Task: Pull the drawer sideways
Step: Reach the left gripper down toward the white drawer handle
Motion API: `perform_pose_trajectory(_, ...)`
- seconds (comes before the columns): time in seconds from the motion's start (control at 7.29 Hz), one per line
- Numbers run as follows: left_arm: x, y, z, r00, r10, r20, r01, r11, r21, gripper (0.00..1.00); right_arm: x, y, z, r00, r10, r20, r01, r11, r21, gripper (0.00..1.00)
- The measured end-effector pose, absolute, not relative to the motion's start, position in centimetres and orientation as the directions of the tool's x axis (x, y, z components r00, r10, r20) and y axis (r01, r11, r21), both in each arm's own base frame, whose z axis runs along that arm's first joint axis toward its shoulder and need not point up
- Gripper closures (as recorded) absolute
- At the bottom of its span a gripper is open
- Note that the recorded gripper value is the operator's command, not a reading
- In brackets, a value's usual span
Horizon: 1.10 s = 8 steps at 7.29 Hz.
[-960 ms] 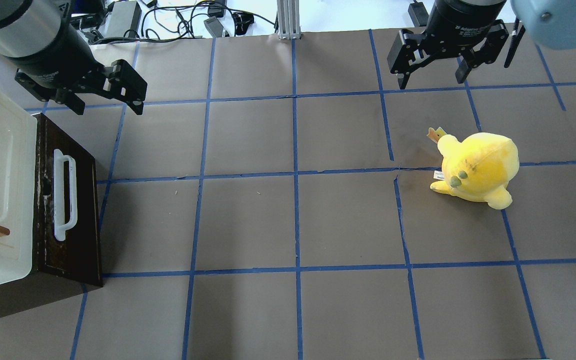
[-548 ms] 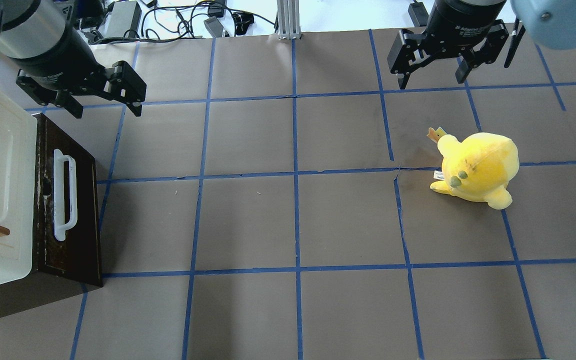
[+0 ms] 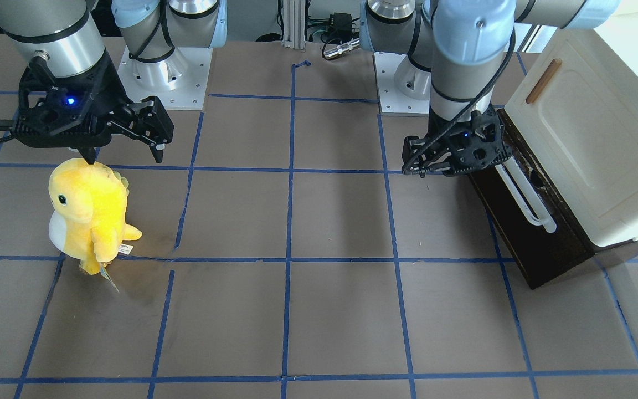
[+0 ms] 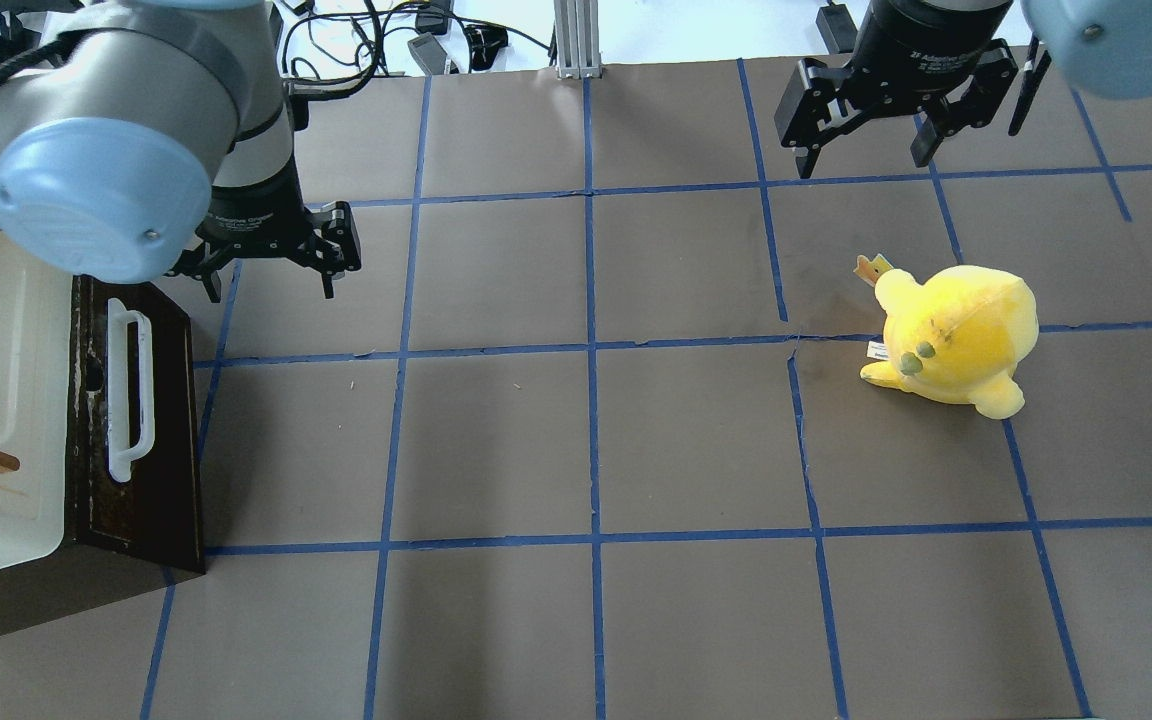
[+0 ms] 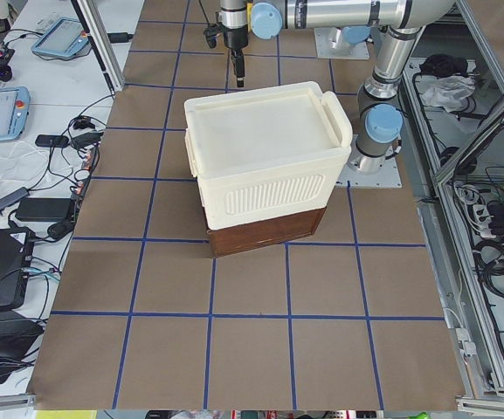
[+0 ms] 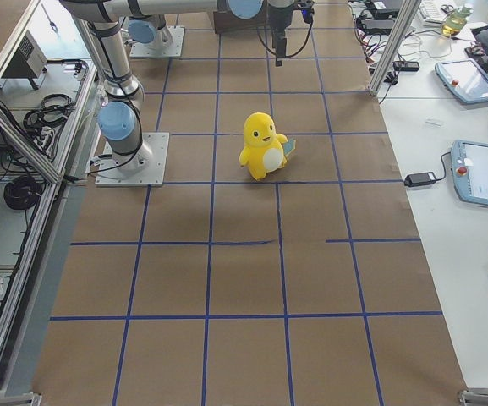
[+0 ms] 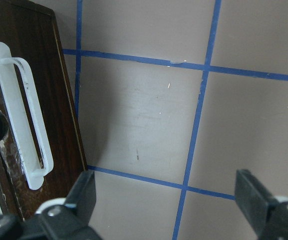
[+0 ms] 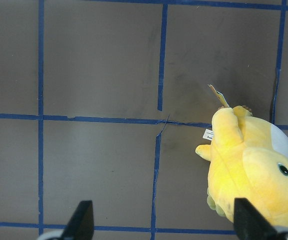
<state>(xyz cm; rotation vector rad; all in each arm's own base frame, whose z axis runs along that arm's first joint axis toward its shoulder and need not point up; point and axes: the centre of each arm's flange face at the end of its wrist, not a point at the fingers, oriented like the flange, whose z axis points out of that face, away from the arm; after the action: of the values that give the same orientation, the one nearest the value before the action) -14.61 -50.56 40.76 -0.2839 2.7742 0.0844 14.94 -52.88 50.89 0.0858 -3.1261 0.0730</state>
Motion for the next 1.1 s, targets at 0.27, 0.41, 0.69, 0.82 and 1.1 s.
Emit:
perform_pose_trajectory(0.27, -14.1, -51.7, 36.3, -0.823, -0.227, -0.521, -0.275, 0.961, 0.015, 0.00, 14.9, -52.9, 50.9, -0.998, -0.054, 0.015, -0.055, 0.997, -0.046, 0.00)
perform_pose_trajectory(0.41, -14.8, -51.9, 34.3, -0.783, -0.214, -0.584, -0.272, 0.962, 0.012, 0.00, 14.9, -52.9, 50.9, -0.998, -0.055, 0.015, -0.055, 0.997, -0.046, 0.00)
perform_pose_trajectory(0.69, -15.2, -51.4, 29.9, -0.679, -0.181, -0.711, -0.260, 0.966, 0.002, 0.00, 14.9, -52.9, 50.9, -0.998, -0.055, 0.015, -0.055, 0.997, -0.046, 0.00)
perform_pose_trajectory(0.82, -15.0, -50.9, 28.1, -0.641, -0.172, -0.748, -0.266, 0.964, 0.006, 0.00, 14.9, -52.9, 50.9, -0.998, -0.055, 0.015, -0.055, 0.997, -0.046, 0.00)
perform_pose_trajectory(1.1, -14.4, -50.1, 26.7, -0.578, -0.108, -0.809, -0.253, 0.966, 0.052, 0.00, 14.9, -52.9, 50.9, -0.998, -0.055, 0.015, -0.055, 0.997, -0.046, 0.00)
